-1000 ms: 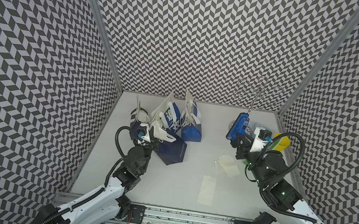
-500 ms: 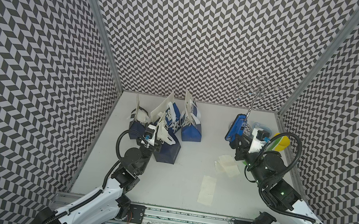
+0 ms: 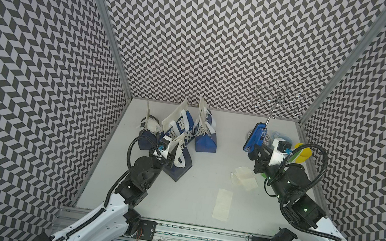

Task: Staple the receipts to the bags
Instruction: Place the takeout bag at the center of the board, then place the stapler at the center of the board, then adjust the takeout bag at the center of the board.

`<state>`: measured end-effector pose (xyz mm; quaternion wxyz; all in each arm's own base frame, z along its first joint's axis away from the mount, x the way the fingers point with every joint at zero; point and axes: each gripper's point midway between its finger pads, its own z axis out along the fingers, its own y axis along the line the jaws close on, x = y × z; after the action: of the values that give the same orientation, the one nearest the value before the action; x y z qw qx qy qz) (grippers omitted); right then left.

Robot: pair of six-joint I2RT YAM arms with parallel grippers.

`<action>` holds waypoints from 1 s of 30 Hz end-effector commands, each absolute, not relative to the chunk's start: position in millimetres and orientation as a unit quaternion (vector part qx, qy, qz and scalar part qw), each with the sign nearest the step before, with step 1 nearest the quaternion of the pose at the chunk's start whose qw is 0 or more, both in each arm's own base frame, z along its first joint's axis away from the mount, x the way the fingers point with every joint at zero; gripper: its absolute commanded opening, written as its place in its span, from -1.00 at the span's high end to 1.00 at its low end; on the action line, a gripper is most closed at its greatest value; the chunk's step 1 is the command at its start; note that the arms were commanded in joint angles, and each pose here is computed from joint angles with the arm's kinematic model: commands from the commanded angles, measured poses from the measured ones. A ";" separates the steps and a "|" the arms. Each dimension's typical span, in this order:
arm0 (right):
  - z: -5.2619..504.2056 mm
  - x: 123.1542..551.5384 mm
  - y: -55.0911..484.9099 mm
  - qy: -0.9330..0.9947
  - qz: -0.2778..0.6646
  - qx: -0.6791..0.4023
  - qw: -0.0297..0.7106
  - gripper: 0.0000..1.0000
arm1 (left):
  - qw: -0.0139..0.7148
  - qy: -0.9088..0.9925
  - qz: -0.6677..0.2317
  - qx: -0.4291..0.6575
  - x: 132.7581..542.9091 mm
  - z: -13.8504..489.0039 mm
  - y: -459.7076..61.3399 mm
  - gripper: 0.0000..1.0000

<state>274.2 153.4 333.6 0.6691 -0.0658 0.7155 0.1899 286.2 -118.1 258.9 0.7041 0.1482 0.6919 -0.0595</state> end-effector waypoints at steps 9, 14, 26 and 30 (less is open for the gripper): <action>364.4 268.6 154.6 0.672 0.223 -0.060 0.703 1.00 | 0.773 0.613 -0.127 0.108 258.8 367.2 -107.4 -0.63; 361.1 268.6 155.3 0.674 0.226 -0.059 0.700 1.00 | 0.741 0.650 -0.129 0.108 281.7 402.1 -118.5 -0.61; 362.7 266.7 149.1 0.678 0.214 -0.055 0.701 1.00 | 0.618 0.736 -0.268 0.073 381.5 393.8 -235.0 -0.44; 361.9 265.0 144.9 0.680 0.205 -0.054 0.701 1.00 | 0.565 0.787 -0.248 0.003 407.8 351.4 -235.4 -0.50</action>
<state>270.8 154.9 314.6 0.6491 -0.0810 0.7334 0.1849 399.5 -249.3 362.3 0.5935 0.0823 0.7593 -0.2541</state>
